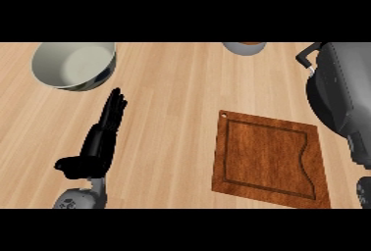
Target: Pick the can from the cutting board and place it in the pot
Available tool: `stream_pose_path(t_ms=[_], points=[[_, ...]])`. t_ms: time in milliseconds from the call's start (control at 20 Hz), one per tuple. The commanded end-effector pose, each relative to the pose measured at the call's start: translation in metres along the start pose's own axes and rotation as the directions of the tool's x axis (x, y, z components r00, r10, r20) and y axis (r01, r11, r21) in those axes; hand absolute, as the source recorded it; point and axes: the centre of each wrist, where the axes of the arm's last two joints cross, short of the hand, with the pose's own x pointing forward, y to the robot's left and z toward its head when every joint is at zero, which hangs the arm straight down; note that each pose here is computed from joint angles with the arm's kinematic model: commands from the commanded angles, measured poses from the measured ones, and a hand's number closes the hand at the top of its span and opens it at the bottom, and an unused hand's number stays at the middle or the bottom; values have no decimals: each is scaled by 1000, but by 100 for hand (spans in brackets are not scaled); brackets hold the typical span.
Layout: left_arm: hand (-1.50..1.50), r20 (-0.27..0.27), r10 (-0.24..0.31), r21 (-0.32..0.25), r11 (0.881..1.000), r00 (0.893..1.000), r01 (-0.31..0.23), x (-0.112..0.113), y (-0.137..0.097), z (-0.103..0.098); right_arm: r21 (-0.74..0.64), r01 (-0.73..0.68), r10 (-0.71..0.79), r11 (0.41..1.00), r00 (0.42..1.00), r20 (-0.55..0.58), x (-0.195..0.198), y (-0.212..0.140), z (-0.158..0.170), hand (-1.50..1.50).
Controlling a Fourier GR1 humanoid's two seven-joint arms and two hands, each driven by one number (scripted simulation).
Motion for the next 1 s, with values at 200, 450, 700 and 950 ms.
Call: stream_pose_path(t_ms=[200, 450, 700, 950], points=[[0, -33, 7, 49, 999, 999, -6, -6, 6, 5, -21, 5, -9, 1000, 979, -204, -7, 19, -11, 150], [0, -16, -12, 75, 997, 1000, 13, -2, 22, 12, 22, 4, 2, 1000, 972, -234, -40, 55, -34, 150], [0, -43, -1, 82, 997, 999, 4, -17, 17, 18, 120, 69, -39, 990, 969, -243, -52, 72, -37, 150], [0, -9, 2, 94, 996, 1000, -1, 2, 19, 10, 228, 60, 3, 972, 965, -264, -77, 101, -41, 150]])
